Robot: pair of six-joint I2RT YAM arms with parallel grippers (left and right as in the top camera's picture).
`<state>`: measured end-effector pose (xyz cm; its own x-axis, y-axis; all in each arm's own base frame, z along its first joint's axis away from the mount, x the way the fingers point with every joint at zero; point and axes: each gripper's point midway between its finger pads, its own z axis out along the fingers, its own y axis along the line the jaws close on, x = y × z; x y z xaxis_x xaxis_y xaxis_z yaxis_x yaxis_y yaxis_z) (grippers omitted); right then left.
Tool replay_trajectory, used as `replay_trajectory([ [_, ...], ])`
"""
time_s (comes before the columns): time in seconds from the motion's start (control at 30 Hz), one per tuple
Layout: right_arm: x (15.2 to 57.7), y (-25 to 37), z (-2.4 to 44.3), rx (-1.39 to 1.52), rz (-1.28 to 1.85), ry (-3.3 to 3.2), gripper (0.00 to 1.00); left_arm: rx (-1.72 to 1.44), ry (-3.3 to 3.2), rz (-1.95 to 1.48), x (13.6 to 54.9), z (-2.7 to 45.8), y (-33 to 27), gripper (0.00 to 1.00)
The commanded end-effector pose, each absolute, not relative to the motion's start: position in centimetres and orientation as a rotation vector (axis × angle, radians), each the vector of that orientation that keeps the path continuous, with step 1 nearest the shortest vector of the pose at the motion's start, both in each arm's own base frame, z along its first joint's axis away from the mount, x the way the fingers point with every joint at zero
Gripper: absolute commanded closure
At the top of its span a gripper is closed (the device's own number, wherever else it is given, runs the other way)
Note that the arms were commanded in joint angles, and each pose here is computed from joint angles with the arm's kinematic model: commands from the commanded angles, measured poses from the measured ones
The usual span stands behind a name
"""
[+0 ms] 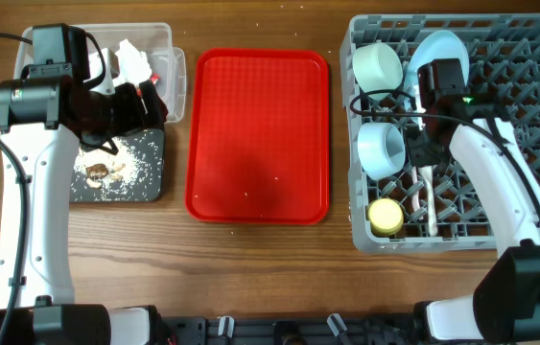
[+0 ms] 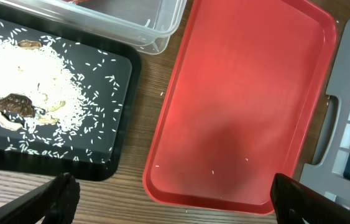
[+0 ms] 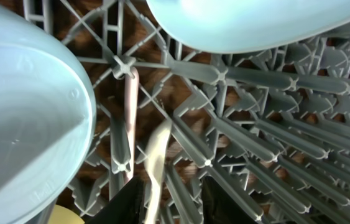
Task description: Sort waste into correct bins and load items into the dishwasher rack
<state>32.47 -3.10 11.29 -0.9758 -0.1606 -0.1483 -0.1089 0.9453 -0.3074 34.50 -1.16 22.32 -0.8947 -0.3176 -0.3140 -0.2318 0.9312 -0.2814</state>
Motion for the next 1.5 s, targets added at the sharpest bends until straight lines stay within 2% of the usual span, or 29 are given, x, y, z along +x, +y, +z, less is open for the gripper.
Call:
replay_trajectory([
  [0.0, 32.9, -1.7, 13.8, -0.195, -0.316, 2.886, 0.6, -0.402, 2.719, -0.337, 34.7, 22.6, -1.0, 0.0],
  [0.03, 33.0, -1.0, 15.6, -0.197, -0.256, 2.858, 0.51, -0.402, 2.719, -0.337, 34.7, 22.6, -1.0, 0.0],
  [0.07, 32.7, 0.2, 18.2, -0.206, -0.153, 2.812, 0.23, -0.402, 2.719, -0.337, 34.7, 22.6, -1.0, 0.0],
  [0.1, 32.0, 1.4, 20.8, -0.22, -0.055, 2.769, 0.0, -0.402, 2.719, -0.337, 34.7, 22.6, -1.0, 0.0],
  [0.17, 30.2, 4.2, 25.8, -0.239, 0.181, 2.644, 0.0, -0.402, 2.719, -0.337, 34.7, 22.6, -1.0, 0.0],
  [0.23, 28.6, 7.3, 29.9, -0.133, 0.465, 2.5, 0.0, -0.402, 2.719, -0.337, 34.7, 22.6, -1.0, 0.0],
  [0.33, 26.4, 7.3, 32.7, 0.01, 0.526, 2.417, 0.0, -0.402, 2.719, -0.337, 34.7, 22.6, -1.0, 0.0],
  [0.47, 24.5, 6.6, 33.5, -0.067, 0.452, 2.381, 0.0, -0.402, 2.719, -0.337, 34.7, 22.6, -1.0, 0.0],
  [0.67, 25.3, 6.7, 31.3, -0.157, 0.406, 2.142, 0.0, -0.402, 2.719, -0.337, 34.7, 22.6, -1.0, 0.0],
  [1.0, 23.8, 6.3, 19.8, -0.265, 0.284, 1.598, 0.0, -0.402, 2.719, -0.337, 34.7, 22.6, -1.0, 0.0],
  [1.2, 23.8, 6.4, 17.7, -0.298, 0.252, 1.553, 0.0, -0.402, 2.719, -0.337, 34.7, 22.6, -1.0, 0.0],
  [1.47, 24.0, 5.1, 17.9, -0.232, 0.19, 1.539, 0.0, -0.402, 2.719, -0.337, 34.7, 22.6, -1.0, 0.0],
])
